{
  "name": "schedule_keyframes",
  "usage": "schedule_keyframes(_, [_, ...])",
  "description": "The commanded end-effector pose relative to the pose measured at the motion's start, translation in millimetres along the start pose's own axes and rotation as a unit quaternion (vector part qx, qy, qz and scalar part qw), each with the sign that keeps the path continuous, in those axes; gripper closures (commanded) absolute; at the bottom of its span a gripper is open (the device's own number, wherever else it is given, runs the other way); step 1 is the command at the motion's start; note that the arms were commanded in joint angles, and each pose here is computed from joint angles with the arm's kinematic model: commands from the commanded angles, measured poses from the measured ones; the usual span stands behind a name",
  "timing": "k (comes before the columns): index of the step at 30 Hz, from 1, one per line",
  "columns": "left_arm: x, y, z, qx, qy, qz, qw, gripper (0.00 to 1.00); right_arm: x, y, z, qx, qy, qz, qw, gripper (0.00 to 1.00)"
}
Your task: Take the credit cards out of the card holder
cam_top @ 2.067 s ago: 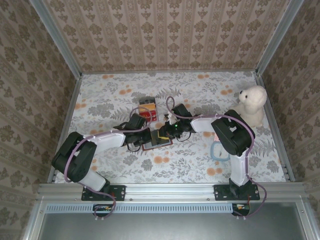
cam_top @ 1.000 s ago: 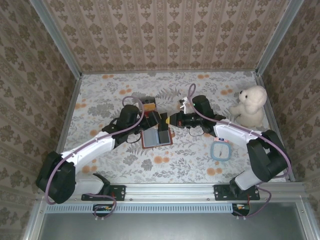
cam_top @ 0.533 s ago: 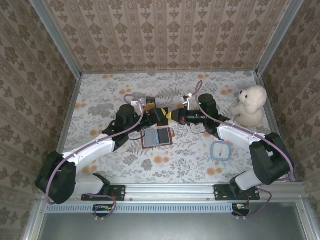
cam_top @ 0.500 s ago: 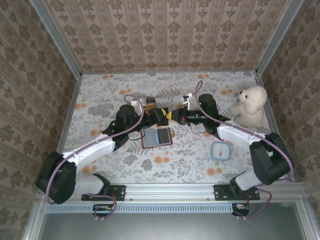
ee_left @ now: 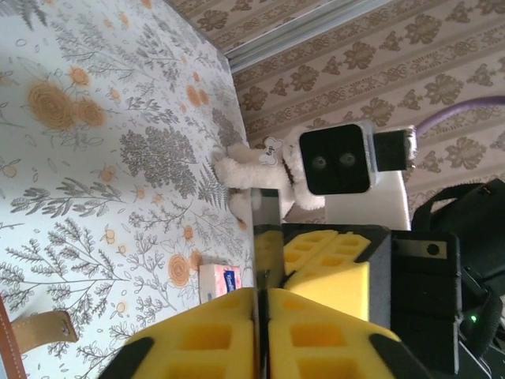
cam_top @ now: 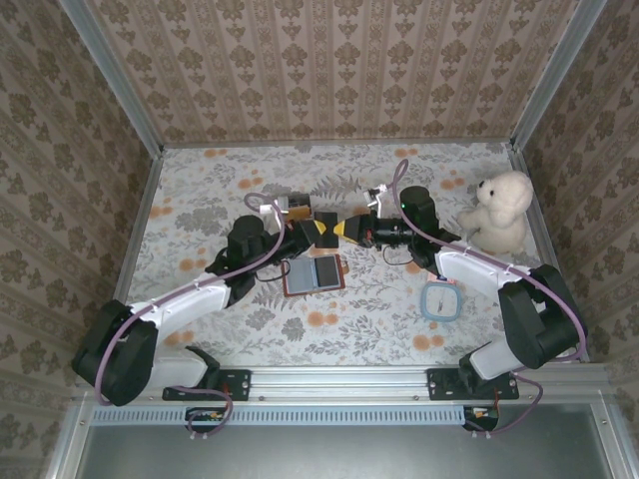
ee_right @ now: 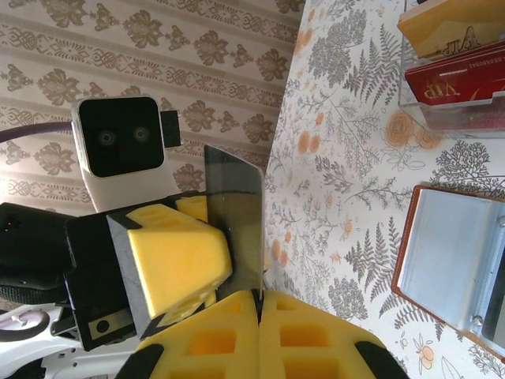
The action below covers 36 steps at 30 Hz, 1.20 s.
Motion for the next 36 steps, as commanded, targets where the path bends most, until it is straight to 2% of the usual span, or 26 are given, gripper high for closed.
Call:
schedule_keyframes(1, [-13,6,-18,0.036,-0.026,-0.025,0.999,0.97,-3,0,-11,0.013,-0.007,0.003,1.000,0.87])
schedule_keyframes(4, [-17,7,-11,0.018,-0.041,-0.016,0.999,1.00,-8,3,-18,0.040,-0.002,-0.002,0.999,0.64])
schedule_keyframes(6, [-23,7,-3,-0.011,-0.065,-0.003,0.998,1.00,-13,9,-27,0.072,0.007,-0.020,0.997,0.43])
schedule_keyframes(8, [-26,8,8,-0.049,-0.095,0.023,0.994,1.00,-19,16,-33,0.092,0.025,-0.041,0.995,0.29])
schedule_keyframes(10, [-32,12,19,-0.090,-0.134,0.048,0.986,1.00,-26,23,-38,0.108,0.043,-0.062,0.991,0.20])
schedule_keyframes(13, [-49,17,31,-0.146,-0.207,0.081,0.964,1.00,-35,31,-47,0.140,0.060,-0.081,0.985,0.10])
schedule_keyframes(15, [-61,20,39,-0.181,-0.270,0.104,0.940,1.00,-40,34,-54,0.157,0.065,-0.088,0.981,0.04])
schedule_keyframes(18, [-77,19,49,-0.214,-0.357,0.136,0.899,1.00,-48,35,-61,0.165,0.059,-0.092,0.980,0.00])
schedule_keyframes(24, [-103,3,54,-0.209,-0.501,0.173,0.822,1.00,-58,39,-72,0.164,0.041,-0.098,0.981,0.00])
schedule_keyframes(27, [-109,-4,60,-0.193,-0.547,0.193,0.791,1.00,-60,42,-73,0.167,0.038,-0.101,0.980,0.00])
schedule_keyframes(28, [-116,0,69,-0.194,-0.554,0.197,0.785,1.00,-61,42,-73,0.167,0.039,-0.101,0.980,0.00])
schedule_keyframes(30, [-114,-4,76,-0.156,-0.569,0.216,0.778,1.00,-63,41,-73,0.166,0.040,-0.103,0.980,0.00])
schedule_keyframes(33, [-105,-9,83,-0.105,-0.620,0.244,0.738,1.00,-67,43,-66,0.169,0.039,-0.104,0.979,0.00])
schedule_keyframes(36, [-109,-10,97,-0.115,-0.643,0.264,0.710,1.00,-71,47,-59,0.176,0.056,-0.116,0.976,0.00])
Point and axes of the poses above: each hand's point on the last joint's axis, 136 mm out from that joint toward the fingers, its own y axis back along the fingers, its own z axis along the line the jaws close on, x = y × z, the point moved 1 cm from there along y, back along the fingers, and after that the axes turned 15 degrees about -y, right-handed, at the moved point
